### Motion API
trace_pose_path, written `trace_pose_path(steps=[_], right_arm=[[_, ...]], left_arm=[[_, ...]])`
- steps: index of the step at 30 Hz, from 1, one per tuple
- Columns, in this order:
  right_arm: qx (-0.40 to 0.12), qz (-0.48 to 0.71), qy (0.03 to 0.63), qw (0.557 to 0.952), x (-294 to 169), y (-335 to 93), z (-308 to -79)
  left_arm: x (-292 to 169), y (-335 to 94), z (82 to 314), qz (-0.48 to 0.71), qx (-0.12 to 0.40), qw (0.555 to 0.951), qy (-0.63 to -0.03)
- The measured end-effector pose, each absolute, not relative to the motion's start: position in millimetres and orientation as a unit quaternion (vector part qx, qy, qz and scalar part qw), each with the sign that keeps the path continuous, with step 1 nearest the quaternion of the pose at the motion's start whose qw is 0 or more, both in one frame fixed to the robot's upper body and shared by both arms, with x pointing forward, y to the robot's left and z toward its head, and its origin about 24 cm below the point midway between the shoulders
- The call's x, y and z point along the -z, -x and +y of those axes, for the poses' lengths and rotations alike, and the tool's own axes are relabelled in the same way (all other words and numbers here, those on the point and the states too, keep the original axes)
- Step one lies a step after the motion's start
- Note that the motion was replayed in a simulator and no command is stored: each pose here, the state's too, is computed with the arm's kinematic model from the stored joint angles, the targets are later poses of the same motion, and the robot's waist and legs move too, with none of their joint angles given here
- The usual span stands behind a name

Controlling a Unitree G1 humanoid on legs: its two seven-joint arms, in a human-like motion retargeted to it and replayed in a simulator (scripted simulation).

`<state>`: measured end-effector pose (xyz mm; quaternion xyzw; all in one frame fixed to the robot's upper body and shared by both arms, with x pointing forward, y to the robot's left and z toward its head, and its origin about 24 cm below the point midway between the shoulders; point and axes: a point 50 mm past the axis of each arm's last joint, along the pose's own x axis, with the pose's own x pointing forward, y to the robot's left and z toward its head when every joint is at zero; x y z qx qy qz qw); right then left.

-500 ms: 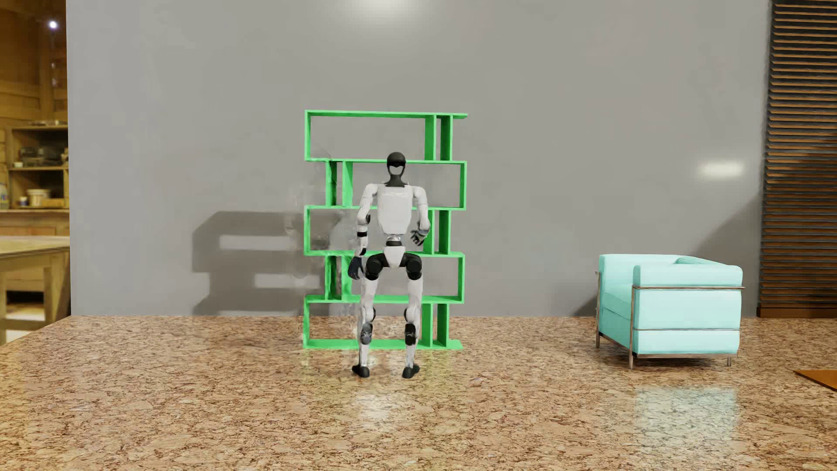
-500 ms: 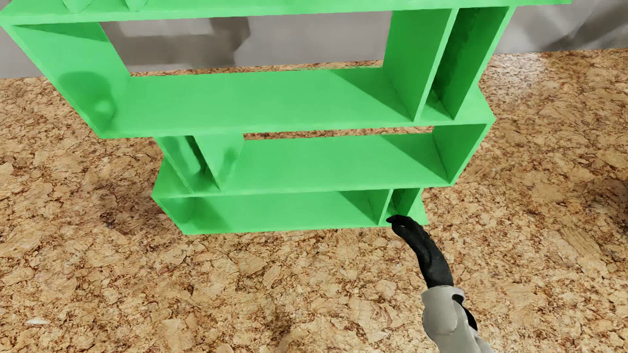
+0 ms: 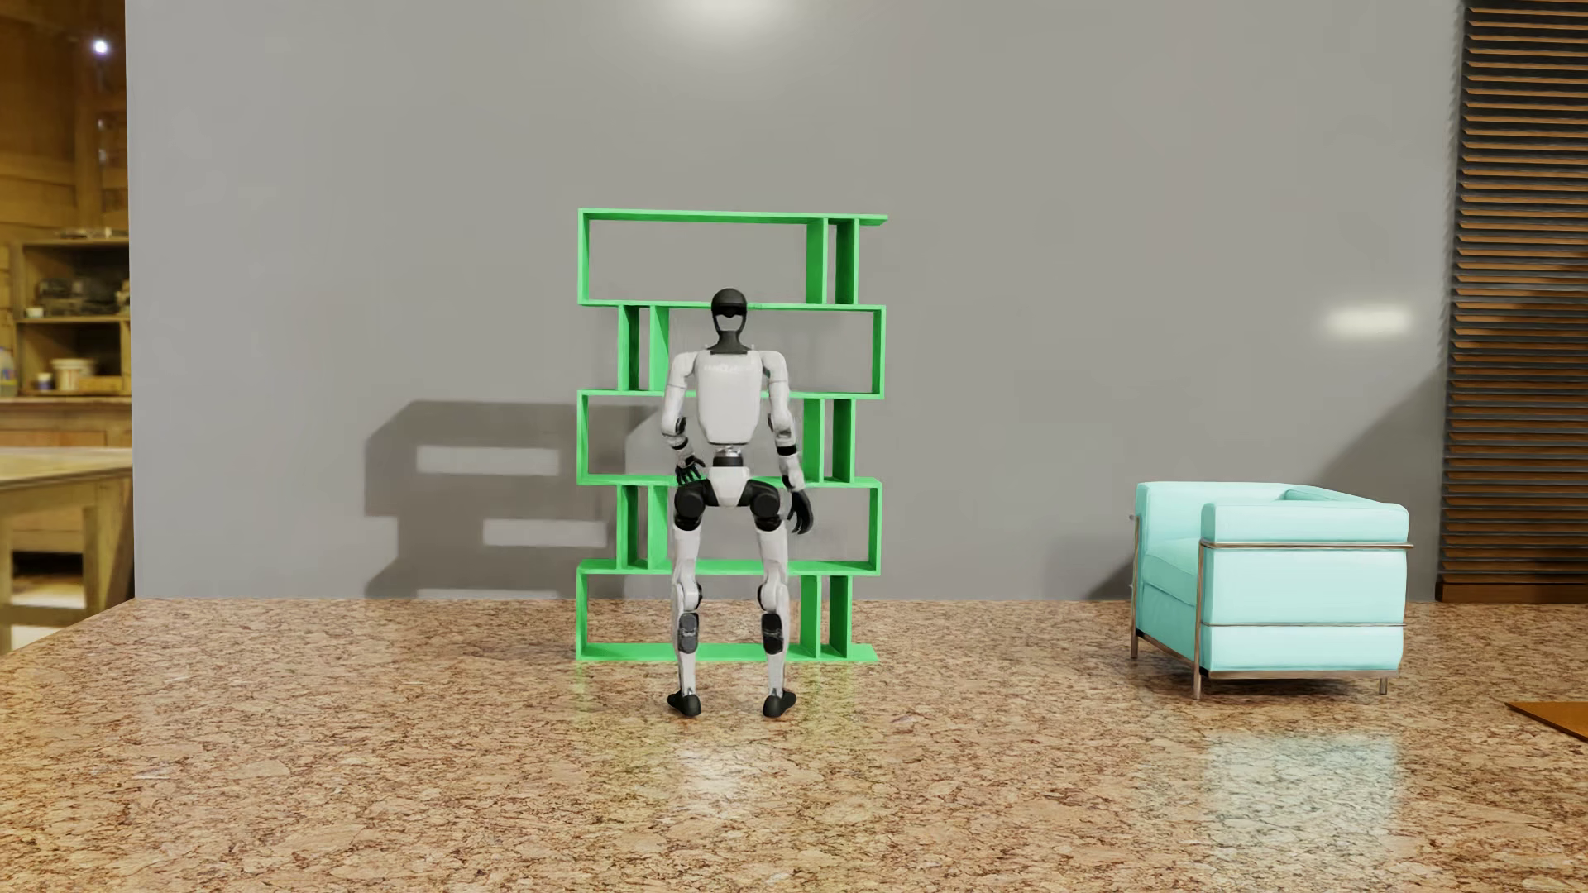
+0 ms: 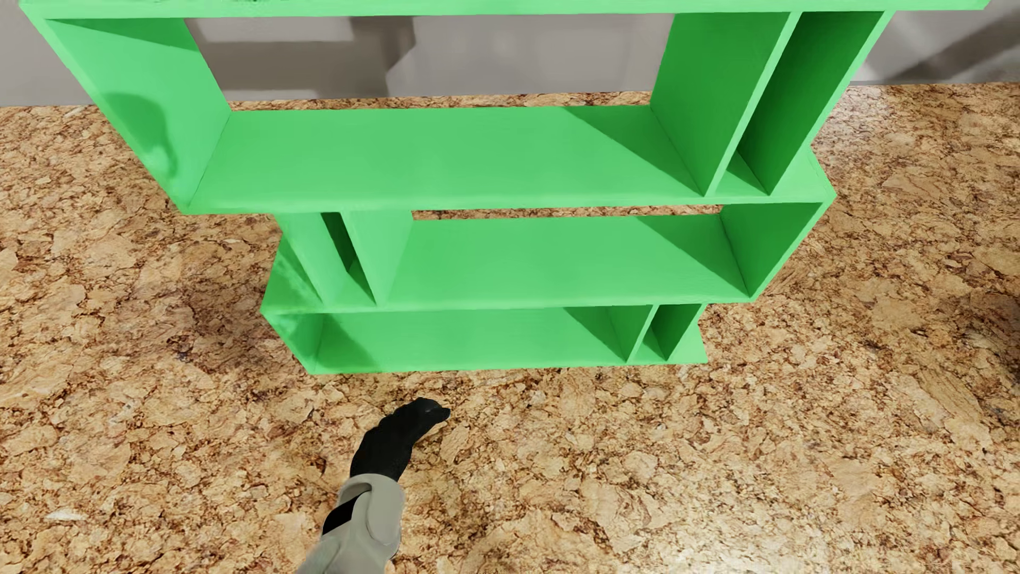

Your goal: Walk towards the green shelves

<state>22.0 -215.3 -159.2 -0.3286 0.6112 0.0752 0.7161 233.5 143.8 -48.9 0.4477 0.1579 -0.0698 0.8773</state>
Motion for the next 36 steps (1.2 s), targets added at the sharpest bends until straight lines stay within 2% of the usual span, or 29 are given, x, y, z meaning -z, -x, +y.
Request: trace_pose_path(steps=[3, 5, 7, 9, 12, 14, 17, 19, 25, 29, 33, 36], right_arm=[[-0.047, 0.577, 0.325, 0.748, 154.0, -36.7, -216.4], [-0.025, 0.534, 0.336, 0.775, 147.6, -57.7, -216.4], [-0.026, 0.491, 0.359, 0.793, 140.6, -80.3, -214.6], [-0.028, 0.461, 0.352, 0.814, 134.7, -102.1, -207.9], [-0.049, 0.423, 0.36, 0.83, 128.7, -120.2, -200.7], [-0.056, 0.416, 0.358, 0.834, 128.4, -124.2, -195.5], [-0.084, 0.434, 0.363, 0.821, 134.3, -119.3, -191.5], [-0.093, 0.454, 0.366, 0.807, 138.9, -112.4, -194.6], [-0.066, 0.481, 0.388, 0.783, 140.7, -97.2, -215.0], [-0.062, 0.496, 0.385, 0.776, 140.9, -87.0, -222.7], [-0.071, 0.5, 0.382, 0.774, 142.1, -80.9, -220.0], [-0.085, 0.495, 0.383, 0.775, 141.8, -80.7, -217.0]], left_arm=[[68.5, -221.9, 150.6, 0.22, 0.092, 0.86, -0.451], [96.2, -199.9, 161.1, 0.311, 0.111, 0.827, -0.456], [124.7, -166.3, 172.5, 0.41, 0.127, 0.78, -0.455], [145.1, -129.5, 180.6, 0.482, 0.151, 0.734, -0.454], [159.9, -85.0, 183.7, 0.535, 0.17, 0.7, -0.441], [162.2, -70.6, 185.6, 0.549, 0.164, 0.698, -0.429], [160.4, -73.0, 186.5, 0.544, 0.15, 0.709, -0.423], [156.7, -86.9, 186.6, 0.522, 0.147, 0.721, -0.432], [133.8, -150.8, 170.7, 0.418, 0.147, 0.777, -0.447], [118.2, -170.1, 165.8, 0.361, 0.132, 0.811, -0.441], [122.2, -157.6, 174.0, 0.38, 0.117, 0.806, -0.439], [136.5, -130.5, 185.1, 0.441, 0.115, 0.774, -0.44]])
